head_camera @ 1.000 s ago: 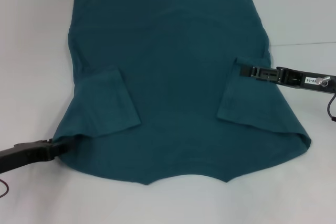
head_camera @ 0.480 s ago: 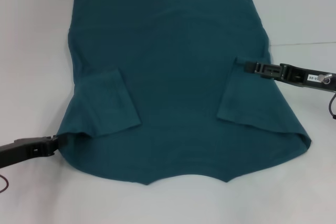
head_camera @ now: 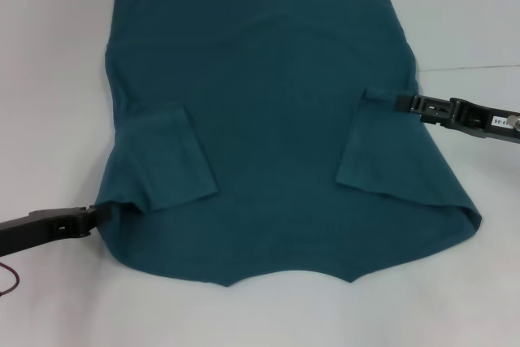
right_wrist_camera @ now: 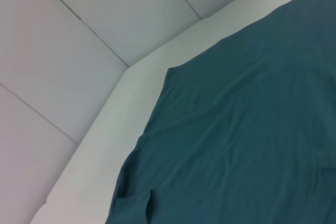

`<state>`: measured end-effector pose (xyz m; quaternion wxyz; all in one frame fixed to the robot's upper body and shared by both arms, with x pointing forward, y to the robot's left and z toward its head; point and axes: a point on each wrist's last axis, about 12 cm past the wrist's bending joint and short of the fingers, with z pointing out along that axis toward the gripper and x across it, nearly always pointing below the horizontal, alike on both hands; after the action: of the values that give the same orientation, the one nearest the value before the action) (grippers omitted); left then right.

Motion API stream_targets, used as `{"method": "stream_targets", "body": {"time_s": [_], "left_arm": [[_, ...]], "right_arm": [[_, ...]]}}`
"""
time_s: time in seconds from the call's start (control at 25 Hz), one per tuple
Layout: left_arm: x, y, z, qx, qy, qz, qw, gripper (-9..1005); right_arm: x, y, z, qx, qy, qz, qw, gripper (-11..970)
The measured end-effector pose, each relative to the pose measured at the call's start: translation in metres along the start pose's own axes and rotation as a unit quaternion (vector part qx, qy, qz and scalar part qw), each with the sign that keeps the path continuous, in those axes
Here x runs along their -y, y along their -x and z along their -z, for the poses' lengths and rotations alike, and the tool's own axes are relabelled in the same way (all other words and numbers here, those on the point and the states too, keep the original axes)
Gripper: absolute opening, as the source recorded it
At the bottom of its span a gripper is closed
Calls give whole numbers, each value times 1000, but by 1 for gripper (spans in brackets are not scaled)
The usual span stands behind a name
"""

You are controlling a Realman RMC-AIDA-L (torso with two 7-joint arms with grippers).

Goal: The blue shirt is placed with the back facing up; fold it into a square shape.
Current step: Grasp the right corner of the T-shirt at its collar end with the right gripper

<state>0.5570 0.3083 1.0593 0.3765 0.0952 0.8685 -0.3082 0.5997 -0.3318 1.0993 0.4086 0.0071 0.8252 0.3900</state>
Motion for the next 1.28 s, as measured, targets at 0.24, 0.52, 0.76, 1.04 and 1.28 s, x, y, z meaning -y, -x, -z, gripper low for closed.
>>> {"method": "stream_targets", "body": {"time_s": [0.24,0.52,0.76,1.04,1.28], "left_arm": [[2,1,-2,-4,-4,-5,1000,5],[3,0,-3,-4,-7,-4,1000,7],[4,1,-3,-4,-10,-5,1000,9],[5,-1,-3,-5,-13,-5,1000,10],[5,1,-2,-4,-16,-7,1000,12]], "right_arm": [[0,-3,-2,0,-2,6,1000,915],[1,-5,-2,0,-2,6,1000,914],[0,-6,-2,0,-2,7,1000,914],[1,-8,-2,-1,-3,5,1000,914],[2,-7,0,0,-5,7,1000,913]]}}
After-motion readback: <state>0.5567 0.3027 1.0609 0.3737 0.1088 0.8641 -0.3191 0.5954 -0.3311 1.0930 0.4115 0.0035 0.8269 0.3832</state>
